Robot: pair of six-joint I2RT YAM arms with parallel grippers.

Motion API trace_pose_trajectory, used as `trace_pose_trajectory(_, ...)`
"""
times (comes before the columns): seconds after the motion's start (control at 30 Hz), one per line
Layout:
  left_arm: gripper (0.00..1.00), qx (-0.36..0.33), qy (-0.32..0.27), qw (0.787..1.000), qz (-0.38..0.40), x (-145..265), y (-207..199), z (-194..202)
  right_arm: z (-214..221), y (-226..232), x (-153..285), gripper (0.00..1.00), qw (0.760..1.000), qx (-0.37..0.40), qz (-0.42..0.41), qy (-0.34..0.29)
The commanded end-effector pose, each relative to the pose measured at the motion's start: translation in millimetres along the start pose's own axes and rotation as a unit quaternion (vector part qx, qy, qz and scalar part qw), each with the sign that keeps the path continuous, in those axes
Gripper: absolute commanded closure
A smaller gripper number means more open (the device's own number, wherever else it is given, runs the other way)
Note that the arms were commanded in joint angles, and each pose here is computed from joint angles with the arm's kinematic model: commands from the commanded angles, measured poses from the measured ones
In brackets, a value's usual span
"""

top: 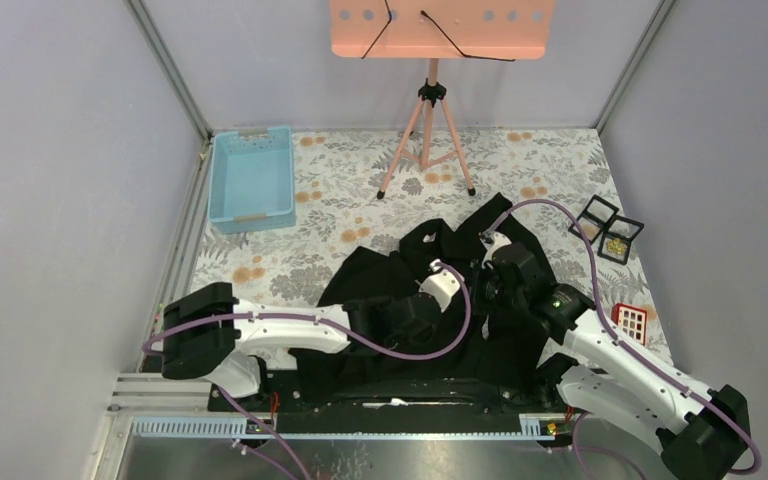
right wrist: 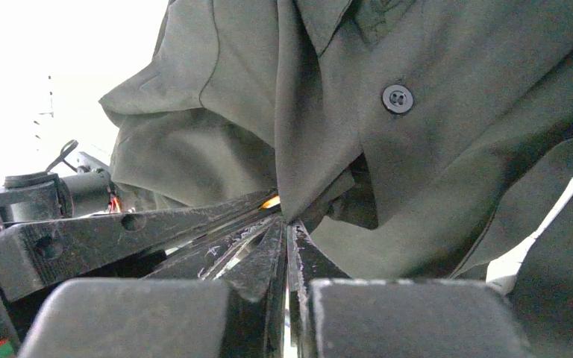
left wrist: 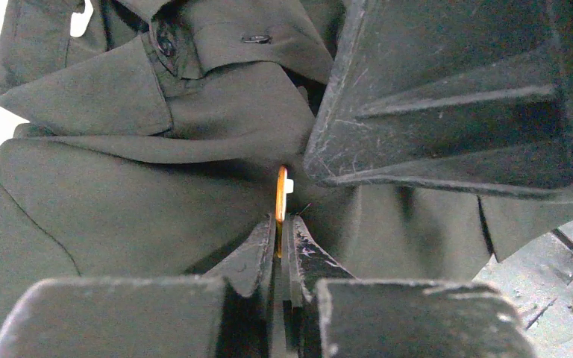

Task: Pin the brooch onto the clothing
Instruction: Pin the brooch to the clothes.

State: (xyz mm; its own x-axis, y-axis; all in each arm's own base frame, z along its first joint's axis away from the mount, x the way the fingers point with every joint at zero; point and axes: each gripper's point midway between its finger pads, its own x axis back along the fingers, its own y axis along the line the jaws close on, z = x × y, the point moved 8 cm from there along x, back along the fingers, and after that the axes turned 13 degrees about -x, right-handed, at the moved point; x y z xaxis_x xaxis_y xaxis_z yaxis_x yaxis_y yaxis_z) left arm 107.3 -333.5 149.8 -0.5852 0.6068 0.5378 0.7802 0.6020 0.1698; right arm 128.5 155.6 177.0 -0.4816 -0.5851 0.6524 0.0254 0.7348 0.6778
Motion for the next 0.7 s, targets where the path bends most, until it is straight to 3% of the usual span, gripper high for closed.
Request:
trace_pose_trajectory(0.0, 1.0, 0.031, -0.029, 0.999, 0.003, 1.8, -2.1, -25.2, -4.7, 16.2, 7.3, 1.0, 0.999, 0.014, -0.042, 0.005)
trace_pose_trajectory(0.67, 1.0, 0.088, -0.07, 0.993, -0.041, 6.8, 7.2, -33.3, 8.1, 4.4, 2.7, 1.0, 0.998, 0.013, -0.029, 0.05)
